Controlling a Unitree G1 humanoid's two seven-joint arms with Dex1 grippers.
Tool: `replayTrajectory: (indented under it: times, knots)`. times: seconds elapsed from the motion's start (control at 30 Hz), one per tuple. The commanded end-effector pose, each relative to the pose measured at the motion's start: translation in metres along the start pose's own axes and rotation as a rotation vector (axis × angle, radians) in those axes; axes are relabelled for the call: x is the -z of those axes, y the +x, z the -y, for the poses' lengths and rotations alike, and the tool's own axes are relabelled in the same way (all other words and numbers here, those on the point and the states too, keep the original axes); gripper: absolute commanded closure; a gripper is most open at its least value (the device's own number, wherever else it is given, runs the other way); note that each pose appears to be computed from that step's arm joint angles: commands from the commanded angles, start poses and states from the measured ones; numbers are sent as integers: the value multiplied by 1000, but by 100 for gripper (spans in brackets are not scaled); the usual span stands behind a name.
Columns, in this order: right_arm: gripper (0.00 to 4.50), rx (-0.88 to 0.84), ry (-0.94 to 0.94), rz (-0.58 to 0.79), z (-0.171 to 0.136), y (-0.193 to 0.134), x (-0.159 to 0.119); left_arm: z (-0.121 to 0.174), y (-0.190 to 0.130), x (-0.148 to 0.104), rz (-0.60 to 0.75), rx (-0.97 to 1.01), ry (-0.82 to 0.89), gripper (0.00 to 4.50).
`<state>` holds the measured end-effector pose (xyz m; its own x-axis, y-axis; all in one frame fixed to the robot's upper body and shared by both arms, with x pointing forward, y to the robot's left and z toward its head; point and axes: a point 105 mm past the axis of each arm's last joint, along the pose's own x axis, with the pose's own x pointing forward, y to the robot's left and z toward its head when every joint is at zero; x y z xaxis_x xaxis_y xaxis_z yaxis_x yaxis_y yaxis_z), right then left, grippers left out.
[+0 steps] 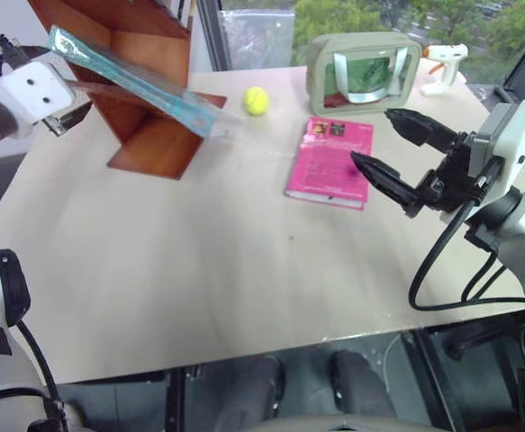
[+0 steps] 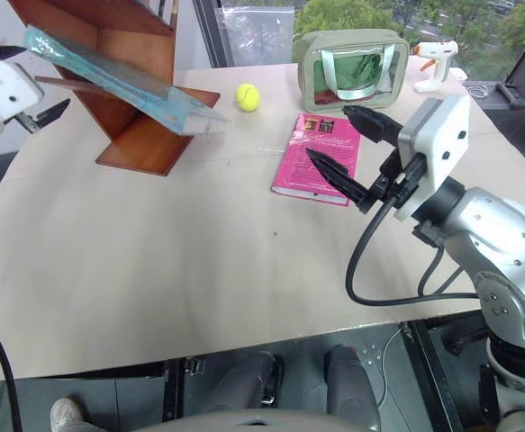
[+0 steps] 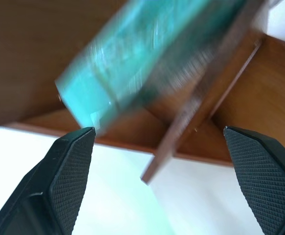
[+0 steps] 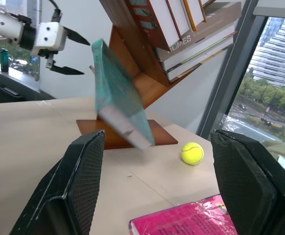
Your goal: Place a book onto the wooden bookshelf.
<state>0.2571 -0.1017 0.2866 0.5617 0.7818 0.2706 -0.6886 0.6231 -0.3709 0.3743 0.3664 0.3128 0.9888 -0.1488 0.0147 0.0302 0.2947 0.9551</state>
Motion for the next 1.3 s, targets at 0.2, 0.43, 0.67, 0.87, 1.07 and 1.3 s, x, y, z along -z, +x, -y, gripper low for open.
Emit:
replayTrajectory:
  times: [0.2,0.43,0.67,0.87,1.07,1.3]
  knots:
    - [93,-9,-25,33,0,-2,-8,-6,-8,-14,146,-9,-139,286]
    - [93,0,-20,28,-1,-3,-6,39,-5,-22,310,186,-460,379]
    - [93,8,-24,24,-1,-5,-5,59,1,-27,317,234,-570,86]
    - [93,10,-26,22,-1,-5,-5,76,-4,-31,315,320,-629,5]
    - [93,11,-26,22,-1,-5,-4,98,-24,-30,306,410,-814,5]
    - [93,3,-26,21,-1,-4,-4,128,-43,-57,335,444,-1033,5]
